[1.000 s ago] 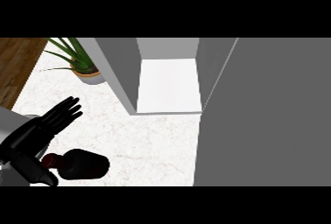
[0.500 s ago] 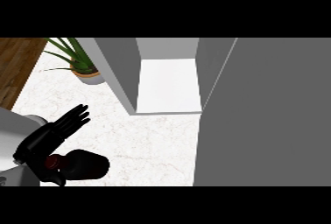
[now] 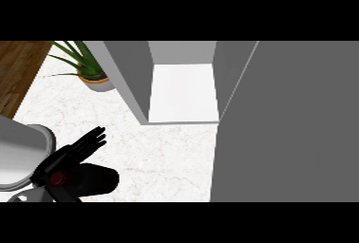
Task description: Pick up the wine, place it into the cabinet and close the cabinet
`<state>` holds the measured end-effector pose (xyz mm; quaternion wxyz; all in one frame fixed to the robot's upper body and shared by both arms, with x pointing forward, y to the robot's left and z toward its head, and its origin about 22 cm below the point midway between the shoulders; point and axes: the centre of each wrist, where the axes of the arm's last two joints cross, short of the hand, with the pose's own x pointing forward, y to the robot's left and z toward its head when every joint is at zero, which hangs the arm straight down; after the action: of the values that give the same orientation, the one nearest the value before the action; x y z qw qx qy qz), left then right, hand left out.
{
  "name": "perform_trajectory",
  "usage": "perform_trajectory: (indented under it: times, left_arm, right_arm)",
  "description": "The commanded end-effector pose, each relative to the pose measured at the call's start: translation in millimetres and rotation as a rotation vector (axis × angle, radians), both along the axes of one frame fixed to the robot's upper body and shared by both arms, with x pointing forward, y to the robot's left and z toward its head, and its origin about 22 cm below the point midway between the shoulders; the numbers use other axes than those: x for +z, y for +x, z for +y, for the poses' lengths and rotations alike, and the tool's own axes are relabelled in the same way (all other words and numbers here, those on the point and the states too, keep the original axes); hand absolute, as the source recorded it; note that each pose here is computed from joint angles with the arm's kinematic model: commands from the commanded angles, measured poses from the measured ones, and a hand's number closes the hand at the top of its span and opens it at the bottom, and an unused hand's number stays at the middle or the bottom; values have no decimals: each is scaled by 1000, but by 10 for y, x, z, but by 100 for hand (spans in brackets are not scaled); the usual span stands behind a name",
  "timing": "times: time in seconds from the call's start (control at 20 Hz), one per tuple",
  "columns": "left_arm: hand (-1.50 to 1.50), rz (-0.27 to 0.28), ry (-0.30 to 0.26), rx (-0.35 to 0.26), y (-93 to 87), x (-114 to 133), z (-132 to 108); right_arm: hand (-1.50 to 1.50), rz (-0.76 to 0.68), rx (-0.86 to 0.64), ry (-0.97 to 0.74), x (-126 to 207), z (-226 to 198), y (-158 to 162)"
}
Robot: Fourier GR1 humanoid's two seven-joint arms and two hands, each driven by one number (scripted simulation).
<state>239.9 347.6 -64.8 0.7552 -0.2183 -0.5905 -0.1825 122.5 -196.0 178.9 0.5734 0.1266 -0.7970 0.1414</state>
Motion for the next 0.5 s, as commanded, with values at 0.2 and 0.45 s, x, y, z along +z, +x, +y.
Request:
perform_trajectory:
  times: [0.2, 0.45]
  left_arm:
    - [-150, 49, -79, 32, -43, -321, -38]
    - [-150, 86, -124, 67, -95, -454, -27]
  right_arm:
    - [-150, -82, 43, 64, 268, -131, -363]
    - [-150, -88, 48, 51, 343, -155, -426]
